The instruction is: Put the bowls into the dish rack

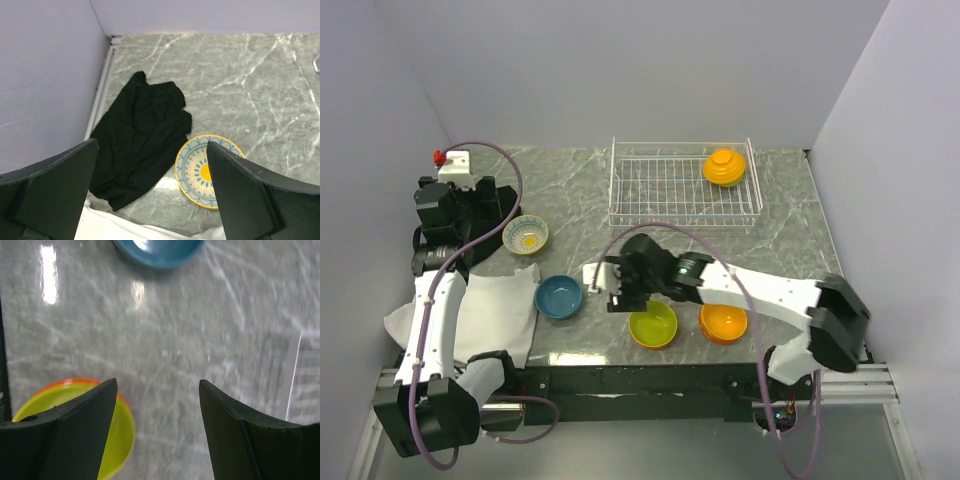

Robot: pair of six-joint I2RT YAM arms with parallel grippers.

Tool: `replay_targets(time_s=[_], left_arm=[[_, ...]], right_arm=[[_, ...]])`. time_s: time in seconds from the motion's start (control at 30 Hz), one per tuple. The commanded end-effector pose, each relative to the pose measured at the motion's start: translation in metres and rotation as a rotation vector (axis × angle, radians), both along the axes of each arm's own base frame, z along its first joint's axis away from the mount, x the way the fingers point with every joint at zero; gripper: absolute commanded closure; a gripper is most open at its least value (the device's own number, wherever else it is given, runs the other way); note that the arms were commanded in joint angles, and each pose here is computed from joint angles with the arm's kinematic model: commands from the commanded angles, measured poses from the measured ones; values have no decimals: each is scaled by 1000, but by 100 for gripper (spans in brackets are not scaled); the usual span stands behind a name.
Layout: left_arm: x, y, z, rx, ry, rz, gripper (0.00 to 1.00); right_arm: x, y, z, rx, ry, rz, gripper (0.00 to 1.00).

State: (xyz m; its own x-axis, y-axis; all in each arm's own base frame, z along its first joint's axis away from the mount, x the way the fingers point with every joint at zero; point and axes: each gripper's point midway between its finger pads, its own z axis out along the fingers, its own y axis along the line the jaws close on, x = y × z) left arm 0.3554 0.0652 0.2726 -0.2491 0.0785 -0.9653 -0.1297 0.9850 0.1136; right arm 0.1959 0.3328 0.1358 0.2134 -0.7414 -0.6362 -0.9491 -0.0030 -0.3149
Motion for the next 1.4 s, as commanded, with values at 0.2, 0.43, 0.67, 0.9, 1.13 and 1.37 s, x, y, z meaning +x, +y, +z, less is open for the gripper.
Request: replay_targets(time_s=[0.2, 0.43, 0.67, 0.9, 1.13, 1.37], left_arm=[[2, 3, 35, -8, -77, 20, 3], [4, 22, 52, -16, -77, 96, 3], [-5, 38, 66, 50, -81, 146, 3], [-9, 38, 69, 52, -62, 154, 3], [0, 35, 73, 72, -61, 146, 3], [7, 33, 69, 65, -47, 139, 3]], right_arm=[[7, 111, 11, 33, -130, 330, 29], [44, 158, 31, 193, -213, 183, 30], [86, 222, 40, 281, -287, 193, 35], [108, 249, 27, 252, -299, 231, 37], [110, 252, 9, 205, -287, 273, 37], [124, 258, -8, 176, -294, 253, 37]])
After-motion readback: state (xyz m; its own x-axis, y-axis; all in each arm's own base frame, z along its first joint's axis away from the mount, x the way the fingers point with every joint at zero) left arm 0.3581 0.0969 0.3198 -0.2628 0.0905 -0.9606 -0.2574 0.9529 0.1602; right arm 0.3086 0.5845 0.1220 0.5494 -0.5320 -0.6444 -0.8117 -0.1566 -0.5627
